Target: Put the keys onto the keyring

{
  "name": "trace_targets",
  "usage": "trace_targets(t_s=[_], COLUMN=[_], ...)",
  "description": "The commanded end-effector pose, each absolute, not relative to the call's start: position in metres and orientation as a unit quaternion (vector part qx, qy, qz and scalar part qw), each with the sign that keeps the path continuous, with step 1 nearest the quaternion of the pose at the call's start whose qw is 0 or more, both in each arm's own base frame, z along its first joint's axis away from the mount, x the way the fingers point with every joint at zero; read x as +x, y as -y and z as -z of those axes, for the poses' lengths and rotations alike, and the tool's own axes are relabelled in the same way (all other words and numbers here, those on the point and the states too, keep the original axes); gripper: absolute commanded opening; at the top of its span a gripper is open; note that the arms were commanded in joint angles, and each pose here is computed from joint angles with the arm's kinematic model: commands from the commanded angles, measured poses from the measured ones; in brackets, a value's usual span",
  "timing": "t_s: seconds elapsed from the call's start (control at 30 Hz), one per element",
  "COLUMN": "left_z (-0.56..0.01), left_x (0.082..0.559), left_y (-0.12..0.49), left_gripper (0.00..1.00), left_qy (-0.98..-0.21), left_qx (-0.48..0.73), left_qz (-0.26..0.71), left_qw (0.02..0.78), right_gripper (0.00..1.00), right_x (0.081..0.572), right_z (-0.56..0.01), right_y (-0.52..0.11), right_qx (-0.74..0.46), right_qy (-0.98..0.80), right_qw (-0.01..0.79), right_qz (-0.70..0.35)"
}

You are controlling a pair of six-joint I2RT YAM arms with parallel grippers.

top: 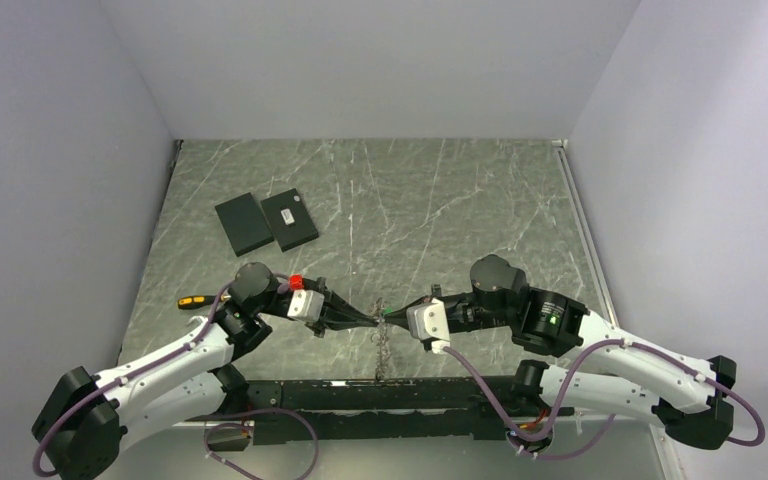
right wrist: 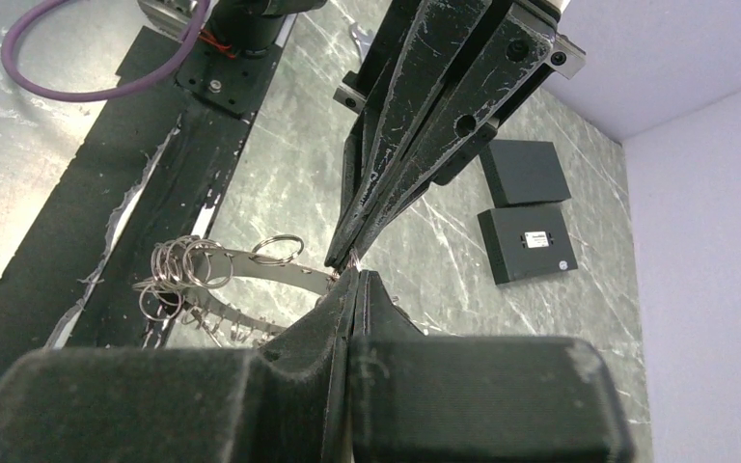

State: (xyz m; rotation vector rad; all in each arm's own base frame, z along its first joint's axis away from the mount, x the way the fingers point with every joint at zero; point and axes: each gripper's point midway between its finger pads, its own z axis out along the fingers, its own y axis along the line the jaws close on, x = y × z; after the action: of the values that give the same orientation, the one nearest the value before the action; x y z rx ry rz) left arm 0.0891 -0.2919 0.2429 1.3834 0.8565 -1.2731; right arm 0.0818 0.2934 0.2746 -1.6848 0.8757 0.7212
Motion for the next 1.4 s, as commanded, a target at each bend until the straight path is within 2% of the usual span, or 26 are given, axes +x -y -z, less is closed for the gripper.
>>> trace_targets(t_s=[0.0, 1.37], left_z=[-0.264, -0.275], left_x=[0.085, 0.084], left_y=[0.291, 0.286], left_gripper=[0.0, 0.0], left_qy=[-0.324, -0.317], left_qx=[0.577, 0.562], left_qz=[0.524, 0.516], left_qw=[0.536, 0.563], right_gripper=[0.0, 0.0], right_x=[0.079, 0.069], right_z=[-0.287, -0.28], right_y=[-0.299, -0.287], right_qx=[-0.699, -0.707], right_qy=[-0.341, -0.333], right_qw=[0.547, 0.54], right_qz=[-0.309, -0.312])
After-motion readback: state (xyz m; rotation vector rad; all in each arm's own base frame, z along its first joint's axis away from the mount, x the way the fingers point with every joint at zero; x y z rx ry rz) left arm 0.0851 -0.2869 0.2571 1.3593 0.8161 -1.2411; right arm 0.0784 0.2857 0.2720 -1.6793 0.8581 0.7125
